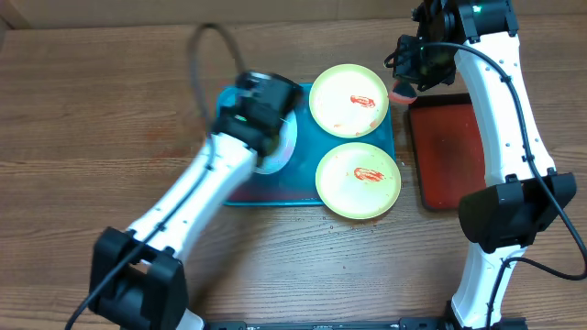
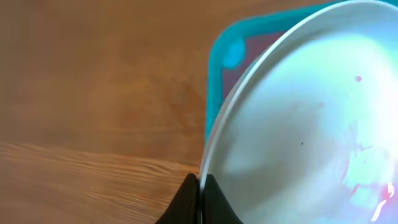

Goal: Clean dirty plates on tray and stack at the side
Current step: 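Carry the white plate left off the tray and set it on the table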

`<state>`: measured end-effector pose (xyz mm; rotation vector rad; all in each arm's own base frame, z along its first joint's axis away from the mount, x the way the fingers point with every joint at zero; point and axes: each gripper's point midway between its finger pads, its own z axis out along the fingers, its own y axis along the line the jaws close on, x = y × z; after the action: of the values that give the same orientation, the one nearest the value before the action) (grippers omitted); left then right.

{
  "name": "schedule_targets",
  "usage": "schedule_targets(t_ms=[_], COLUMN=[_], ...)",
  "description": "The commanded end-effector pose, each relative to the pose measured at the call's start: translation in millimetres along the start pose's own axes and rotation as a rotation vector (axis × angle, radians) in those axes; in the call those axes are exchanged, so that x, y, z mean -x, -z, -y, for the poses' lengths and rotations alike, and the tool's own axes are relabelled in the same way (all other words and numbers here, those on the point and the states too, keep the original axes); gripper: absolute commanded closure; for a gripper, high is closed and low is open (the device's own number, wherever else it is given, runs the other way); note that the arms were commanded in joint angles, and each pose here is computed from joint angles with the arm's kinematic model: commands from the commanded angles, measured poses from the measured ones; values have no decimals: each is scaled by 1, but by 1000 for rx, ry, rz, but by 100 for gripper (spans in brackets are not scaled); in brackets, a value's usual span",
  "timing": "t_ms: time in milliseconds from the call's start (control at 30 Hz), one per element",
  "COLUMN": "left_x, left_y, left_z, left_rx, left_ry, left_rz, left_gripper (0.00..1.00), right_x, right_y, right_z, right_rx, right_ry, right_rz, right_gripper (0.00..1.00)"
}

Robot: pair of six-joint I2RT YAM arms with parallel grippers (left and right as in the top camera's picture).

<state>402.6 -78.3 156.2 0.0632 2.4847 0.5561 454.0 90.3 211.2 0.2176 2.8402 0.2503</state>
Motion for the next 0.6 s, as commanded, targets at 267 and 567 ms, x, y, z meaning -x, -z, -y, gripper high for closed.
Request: schedule_targets(t_ms=[267,567], left_x=[-11,-86], left_y=[-41,-87], left_z=[-93,-191], left_rx=[-533,-254], left_ry=[585,791], left_rz=[-199,-320], left_gripper=[96,96], right_x=[3,3], right_y=[21,21], right_z=[-3,-3], right_rx=[24,24], right_ry=[2,2], right_rz=[48,47], right_gripper=[96,96])
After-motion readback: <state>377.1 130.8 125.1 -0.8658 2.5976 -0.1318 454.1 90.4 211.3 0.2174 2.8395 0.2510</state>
